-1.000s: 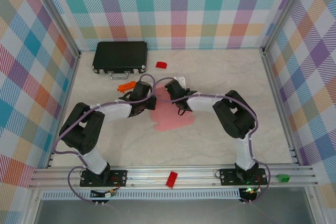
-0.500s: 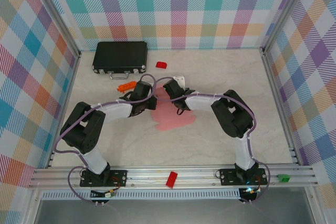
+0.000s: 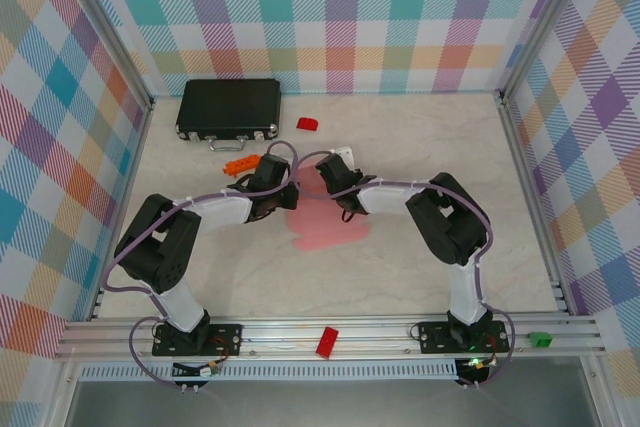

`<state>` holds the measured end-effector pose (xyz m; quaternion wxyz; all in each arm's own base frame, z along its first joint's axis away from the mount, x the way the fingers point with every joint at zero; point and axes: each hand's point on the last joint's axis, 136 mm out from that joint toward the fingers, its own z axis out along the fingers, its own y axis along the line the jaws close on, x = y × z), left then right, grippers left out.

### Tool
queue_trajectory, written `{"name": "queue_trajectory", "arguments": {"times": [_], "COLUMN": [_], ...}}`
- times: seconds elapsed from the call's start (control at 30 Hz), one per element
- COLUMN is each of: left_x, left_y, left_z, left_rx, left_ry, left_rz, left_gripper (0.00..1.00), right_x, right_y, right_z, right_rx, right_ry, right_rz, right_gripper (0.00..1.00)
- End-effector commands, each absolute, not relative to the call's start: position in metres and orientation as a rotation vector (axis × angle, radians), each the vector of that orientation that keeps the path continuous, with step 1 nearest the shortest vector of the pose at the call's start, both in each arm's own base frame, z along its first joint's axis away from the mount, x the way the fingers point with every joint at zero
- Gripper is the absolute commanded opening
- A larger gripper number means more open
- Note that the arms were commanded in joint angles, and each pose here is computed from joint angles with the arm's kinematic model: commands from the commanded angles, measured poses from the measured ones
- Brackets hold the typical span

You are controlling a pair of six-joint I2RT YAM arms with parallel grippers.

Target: Fold the paper box

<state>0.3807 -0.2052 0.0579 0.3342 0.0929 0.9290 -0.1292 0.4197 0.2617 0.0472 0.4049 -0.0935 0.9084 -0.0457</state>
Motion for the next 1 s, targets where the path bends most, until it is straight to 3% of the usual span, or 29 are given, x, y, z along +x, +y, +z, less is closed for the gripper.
{"name": "queue_trajectory", "arguments": {"times": [0.0, 0.43, 0.63, 0.97], "left_x": [0.375, 0.376, 0.377, 0.380], "left_y": [-0.215, -0.215, -0.214, -0.215], "left_z": [0.057, 0.055, 0.054, 0.056], "left_rx": [0.287, 0.282, 0.264, 0.259], "left_ry": [2.444, 2.452, 2.459, 2.456], "left_rz": [-0.349, -0.346, -0.338, -0.332], "left_gripper": [0.02, 0.02, 0.02, 0.02], "right_x": [0.423, 0.418, 0.410, 0.376], "right_y": [0.259, 0.261, 0.259, 0.265], "right_z": [0.060, 0.059, 0.062, 0.087], "right_rx": [-0.247, -0.290, -0.318, -0.452], "right_ry": [2.263, 2.274, 2.267, 2.207], "right_rz": [-0.108, -0.084, -0.062, 0.143], "right_gripper": [0.26, 0.48, 0.65, 0.75]}}
